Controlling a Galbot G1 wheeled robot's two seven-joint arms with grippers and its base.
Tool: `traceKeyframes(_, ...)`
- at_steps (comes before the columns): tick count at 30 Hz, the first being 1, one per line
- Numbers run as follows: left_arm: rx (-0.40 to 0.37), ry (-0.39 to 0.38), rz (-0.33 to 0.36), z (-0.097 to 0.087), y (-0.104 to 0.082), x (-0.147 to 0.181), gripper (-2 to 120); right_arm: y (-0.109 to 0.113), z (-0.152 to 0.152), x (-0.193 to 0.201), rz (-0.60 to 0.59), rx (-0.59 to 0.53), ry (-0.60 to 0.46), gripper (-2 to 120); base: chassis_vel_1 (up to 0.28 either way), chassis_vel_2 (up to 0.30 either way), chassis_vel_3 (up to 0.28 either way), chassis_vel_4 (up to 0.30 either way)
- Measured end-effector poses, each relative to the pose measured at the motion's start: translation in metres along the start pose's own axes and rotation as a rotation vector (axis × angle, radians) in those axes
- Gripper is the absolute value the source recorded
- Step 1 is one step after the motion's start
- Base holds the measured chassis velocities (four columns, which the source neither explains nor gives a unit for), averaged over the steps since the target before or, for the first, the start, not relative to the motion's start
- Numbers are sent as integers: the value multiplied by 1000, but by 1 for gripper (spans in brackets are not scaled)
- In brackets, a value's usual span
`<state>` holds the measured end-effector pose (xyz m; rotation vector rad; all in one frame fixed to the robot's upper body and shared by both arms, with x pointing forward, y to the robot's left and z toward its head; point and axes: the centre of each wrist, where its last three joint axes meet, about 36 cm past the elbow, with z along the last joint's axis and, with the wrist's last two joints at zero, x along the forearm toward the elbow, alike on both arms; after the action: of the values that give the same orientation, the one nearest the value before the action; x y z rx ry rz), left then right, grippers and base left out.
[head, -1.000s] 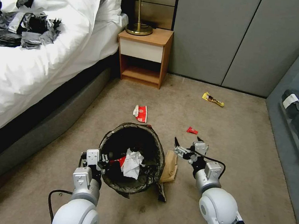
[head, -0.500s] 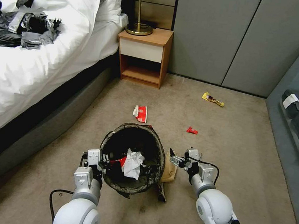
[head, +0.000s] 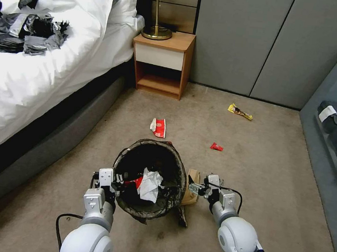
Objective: Pick up the trash bin, then pick up the garbage from the floor and place it into the trash bin.
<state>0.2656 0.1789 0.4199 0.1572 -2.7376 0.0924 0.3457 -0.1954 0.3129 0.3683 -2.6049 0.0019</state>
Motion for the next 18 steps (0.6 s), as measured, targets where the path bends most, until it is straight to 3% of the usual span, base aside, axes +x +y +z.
traceKeyframes(18,-1,-1,0,-1,0,3,0,-6,35,-45,5,9,120,100,0,0,0,0)
